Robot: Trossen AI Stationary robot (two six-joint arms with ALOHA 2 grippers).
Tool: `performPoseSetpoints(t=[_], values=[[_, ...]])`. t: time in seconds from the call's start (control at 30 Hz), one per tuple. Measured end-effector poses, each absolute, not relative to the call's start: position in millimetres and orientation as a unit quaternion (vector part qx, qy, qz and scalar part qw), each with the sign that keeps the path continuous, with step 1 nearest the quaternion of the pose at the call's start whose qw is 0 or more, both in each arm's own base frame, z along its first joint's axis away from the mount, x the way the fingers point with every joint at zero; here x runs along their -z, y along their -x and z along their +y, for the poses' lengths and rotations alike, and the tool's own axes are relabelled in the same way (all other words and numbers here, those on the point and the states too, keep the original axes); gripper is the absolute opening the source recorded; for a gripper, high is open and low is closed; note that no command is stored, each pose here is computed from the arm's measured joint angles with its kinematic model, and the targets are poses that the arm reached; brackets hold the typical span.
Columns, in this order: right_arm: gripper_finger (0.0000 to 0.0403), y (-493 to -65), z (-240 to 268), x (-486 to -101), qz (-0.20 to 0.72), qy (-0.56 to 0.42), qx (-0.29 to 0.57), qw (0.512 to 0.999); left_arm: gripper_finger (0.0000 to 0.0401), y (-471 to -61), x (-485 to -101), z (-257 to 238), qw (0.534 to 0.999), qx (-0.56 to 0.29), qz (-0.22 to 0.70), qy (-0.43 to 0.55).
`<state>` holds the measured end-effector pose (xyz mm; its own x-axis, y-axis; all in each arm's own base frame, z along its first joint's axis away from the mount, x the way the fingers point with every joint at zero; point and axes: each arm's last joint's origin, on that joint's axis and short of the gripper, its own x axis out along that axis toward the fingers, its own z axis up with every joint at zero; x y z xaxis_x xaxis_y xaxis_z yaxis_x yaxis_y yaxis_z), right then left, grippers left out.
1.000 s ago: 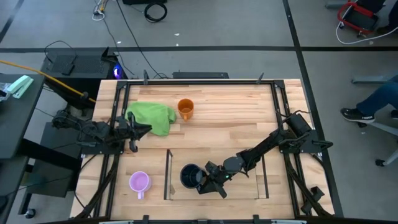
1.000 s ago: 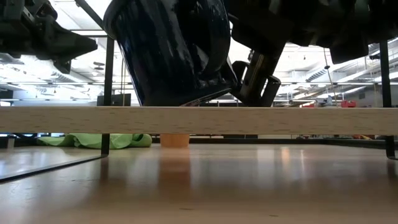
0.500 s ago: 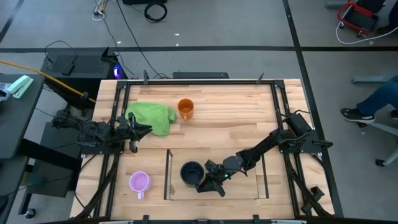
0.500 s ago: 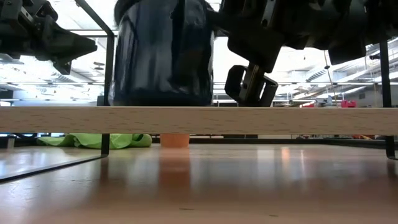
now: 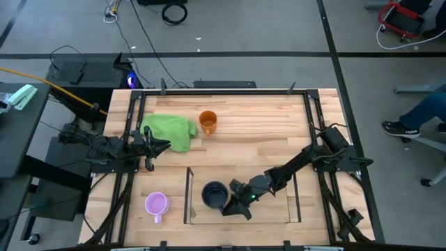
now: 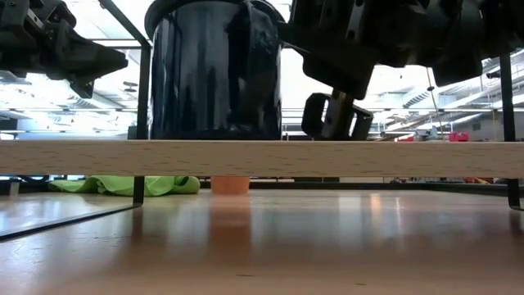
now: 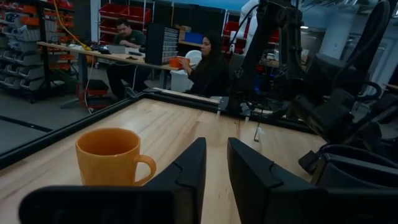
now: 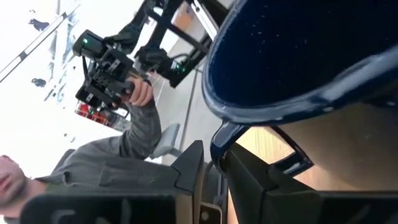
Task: Stack small to large cups/mugs on shelf
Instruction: Put the dark blue mug on the shelf
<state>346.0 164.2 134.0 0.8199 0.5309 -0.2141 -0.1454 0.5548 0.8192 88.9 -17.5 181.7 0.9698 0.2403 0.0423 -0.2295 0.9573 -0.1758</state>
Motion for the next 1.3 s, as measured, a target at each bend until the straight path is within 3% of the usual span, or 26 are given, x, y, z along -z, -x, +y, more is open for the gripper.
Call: performPoseSetpoints(t=[0.53,1.3], values=[[0.0074,-355.3,171.5,-140.2,0.283,-0.421,-0.213,0.835,0.0079,-88.9,-181.5,-17.5,0.989,-0.119,-0.031,0.085],[0.0074,-381.6,174.7,-163.6,0.372,-0.318,-0.190,0.851,0.0082,-88.9,-181.5,-17.5,0.989,-0.119,-0.031,0.085]])
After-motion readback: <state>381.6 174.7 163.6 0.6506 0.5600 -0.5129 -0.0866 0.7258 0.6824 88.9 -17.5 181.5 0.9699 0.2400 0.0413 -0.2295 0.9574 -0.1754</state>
